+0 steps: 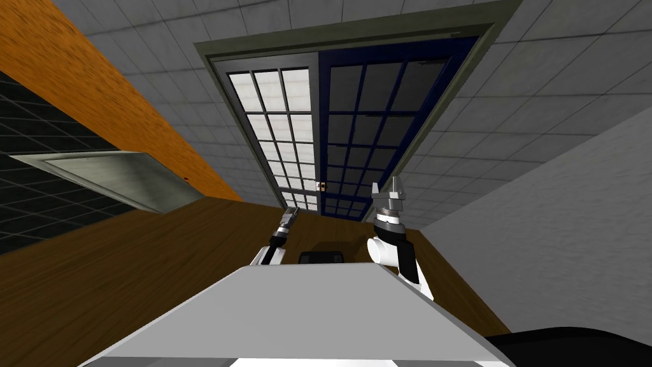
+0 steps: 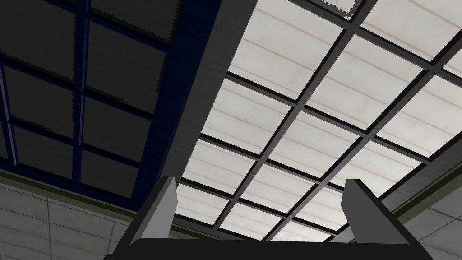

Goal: Pull the door open

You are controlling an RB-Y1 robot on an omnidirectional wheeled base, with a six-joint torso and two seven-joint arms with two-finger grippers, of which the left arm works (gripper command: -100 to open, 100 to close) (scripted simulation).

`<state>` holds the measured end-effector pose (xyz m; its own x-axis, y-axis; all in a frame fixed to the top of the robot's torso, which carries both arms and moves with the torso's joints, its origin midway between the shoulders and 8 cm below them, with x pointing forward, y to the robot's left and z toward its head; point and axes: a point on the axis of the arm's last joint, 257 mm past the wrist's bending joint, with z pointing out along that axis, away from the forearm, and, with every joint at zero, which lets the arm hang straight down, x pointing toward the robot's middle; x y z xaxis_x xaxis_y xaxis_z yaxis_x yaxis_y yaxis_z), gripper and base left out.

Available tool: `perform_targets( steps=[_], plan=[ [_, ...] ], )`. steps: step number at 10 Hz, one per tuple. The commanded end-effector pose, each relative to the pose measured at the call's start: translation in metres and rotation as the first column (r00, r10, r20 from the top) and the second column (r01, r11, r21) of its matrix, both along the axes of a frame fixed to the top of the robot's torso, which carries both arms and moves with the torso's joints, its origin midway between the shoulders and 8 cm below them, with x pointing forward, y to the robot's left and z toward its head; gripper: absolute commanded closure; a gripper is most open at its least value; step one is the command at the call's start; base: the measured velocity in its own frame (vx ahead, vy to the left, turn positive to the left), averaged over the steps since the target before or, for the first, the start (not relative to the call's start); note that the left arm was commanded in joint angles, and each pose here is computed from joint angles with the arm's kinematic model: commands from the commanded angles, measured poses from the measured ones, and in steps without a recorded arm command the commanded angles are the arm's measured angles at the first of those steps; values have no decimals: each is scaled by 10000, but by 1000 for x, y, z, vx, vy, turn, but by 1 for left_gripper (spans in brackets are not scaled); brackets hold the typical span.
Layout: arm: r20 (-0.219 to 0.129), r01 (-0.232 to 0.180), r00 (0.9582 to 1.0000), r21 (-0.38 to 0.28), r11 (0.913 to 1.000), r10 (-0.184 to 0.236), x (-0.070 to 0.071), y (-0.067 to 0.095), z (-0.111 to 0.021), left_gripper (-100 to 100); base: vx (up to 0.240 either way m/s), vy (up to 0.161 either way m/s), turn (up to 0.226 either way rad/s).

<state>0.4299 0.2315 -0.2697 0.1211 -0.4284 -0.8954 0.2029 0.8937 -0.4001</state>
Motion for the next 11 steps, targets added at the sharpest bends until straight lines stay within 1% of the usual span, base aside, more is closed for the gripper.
perform_targets(
  steps=[1,3,6,11],
  plan=[
    [-86,-17,10000,348,9994,20,0,-1,-9,-100,98,-69,11],
    [-201,-26,9998,733,9973,41,1,-3,-19,-100,92,-61,12],
    [-367,-12,9993,1295,9916,60,0,-7,-35,-100,98,-56,12],
    [-612,63,9981,2119,9773,68,0,-15,-59,-100,98,-46,14]
  ],
)
